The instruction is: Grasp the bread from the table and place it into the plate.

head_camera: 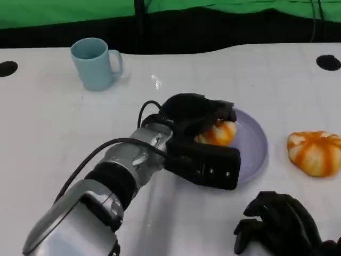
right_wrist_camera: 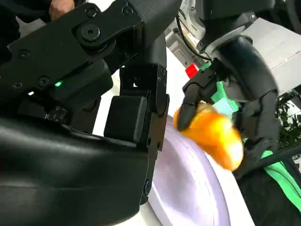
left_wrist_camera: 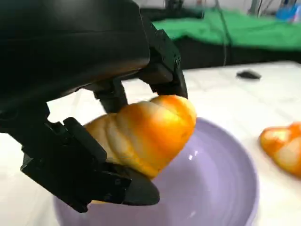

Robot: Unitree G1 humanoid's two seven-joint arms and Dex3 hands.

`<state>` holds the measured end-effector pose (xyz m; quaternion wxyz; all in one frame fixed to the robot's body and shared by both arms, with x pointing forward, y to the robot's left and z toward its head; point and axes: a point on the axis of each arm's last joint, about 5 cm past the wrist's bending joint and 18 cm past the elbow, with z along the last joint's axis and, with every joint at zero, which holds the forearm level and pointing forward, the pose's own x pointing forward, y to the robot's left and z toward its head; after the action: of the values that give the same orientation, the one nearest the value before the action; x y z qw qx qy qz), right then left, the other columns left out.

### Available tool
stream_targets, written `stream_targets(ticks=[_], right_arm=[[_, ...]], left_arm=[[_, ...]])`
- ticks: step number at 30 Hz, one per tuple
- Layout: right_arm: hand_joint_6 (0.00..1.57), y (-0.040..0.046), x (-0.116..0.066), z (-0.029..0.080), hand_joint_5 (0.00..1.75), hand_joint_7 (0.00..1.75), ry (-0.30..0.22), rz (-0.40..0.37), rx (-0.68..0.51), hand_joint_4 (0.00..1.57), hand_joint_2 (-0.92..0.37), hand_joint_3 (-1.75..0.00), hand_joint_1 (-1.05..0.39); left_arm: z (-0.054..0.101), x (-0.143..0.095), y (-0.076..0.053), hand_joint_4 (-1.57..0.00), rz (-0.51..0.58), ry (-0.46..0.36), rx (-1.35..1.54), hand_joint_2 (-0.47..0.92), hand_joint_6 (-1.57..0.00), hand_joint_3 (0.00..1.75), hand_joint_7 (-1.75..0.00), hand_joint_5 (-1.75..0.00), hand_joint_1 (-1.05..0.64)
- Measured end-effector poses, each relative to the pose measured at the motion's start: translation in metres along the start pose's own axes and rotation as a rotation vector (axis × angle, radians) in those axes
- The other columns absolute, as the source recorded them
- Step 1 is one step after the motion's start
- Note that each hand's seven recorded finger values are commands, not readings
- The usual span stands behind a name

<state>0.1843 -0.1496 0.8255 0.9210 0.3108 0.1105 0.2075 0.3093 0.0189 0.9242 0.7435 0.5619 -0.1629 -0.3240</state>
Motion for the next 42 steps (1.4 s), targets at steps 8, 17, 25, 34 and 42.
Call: stream_targets(ticks=[8, 17, 25, 34, 42], right_arm=[[1.57, 0.0001, 0.0, 0.0, 0.76, 0.39, 0.0, -0.001, 0.0, 1.57, -0.73, 0.0, -1.04], [1.57, 0.0002, 0.0, 0.0, 0.76, 0.38, 0.001, -0.005, 0.001, 1.57, -0.73, 0.0, -1.04], [1.57, -0.0014, 0.0, -0.001, 0.74, 0.37, 0.003, -0.008, 0.008, 1.57, -0.73, 0.0, -1.05], [1.57, -0.0014, 0.001, 0.0, 0.76, 0.4, 0.003, -0.007, 0.006, 1.57, -0.74, 0.0, -1.05], [1.57, -0.0018, 0.001, 0.0, 0.76, 0.39, 0.008, -0.007, 0.01, 1.57, -0.72, 0.0, -1.04]], left_arm=[[-0.001, 0.001, 0.01, 0.0, -0.101, 0.018, 0.052, 0.92, 0.0, 0.58, 0.0, -0.19, -1.04], [-0.002, -0.001, 0.025, -0.02, -0.092, -0.009, 0.063, 0.92, -0.01, 0.59, 0.0, -0.18, -1.05], [-0.019, -0.021, 0.019, -0.09, -0.056, -0.036, 0.058, 0.92, -0.02, 0.59, -0.01, -0.23, -1.03], [-0.033, -0.061, 0.005, -0.44, 0.138, -0.097, -0.149, 0.92, -0.36, 0.46, -0.12, -0.39, -0.69], [-0.044, -0.099, -0.025, -0.6, 0.444, -0.154, -0.633, 0.92, -0.72, 0.39, -0.43, -1.43, -0.55]])
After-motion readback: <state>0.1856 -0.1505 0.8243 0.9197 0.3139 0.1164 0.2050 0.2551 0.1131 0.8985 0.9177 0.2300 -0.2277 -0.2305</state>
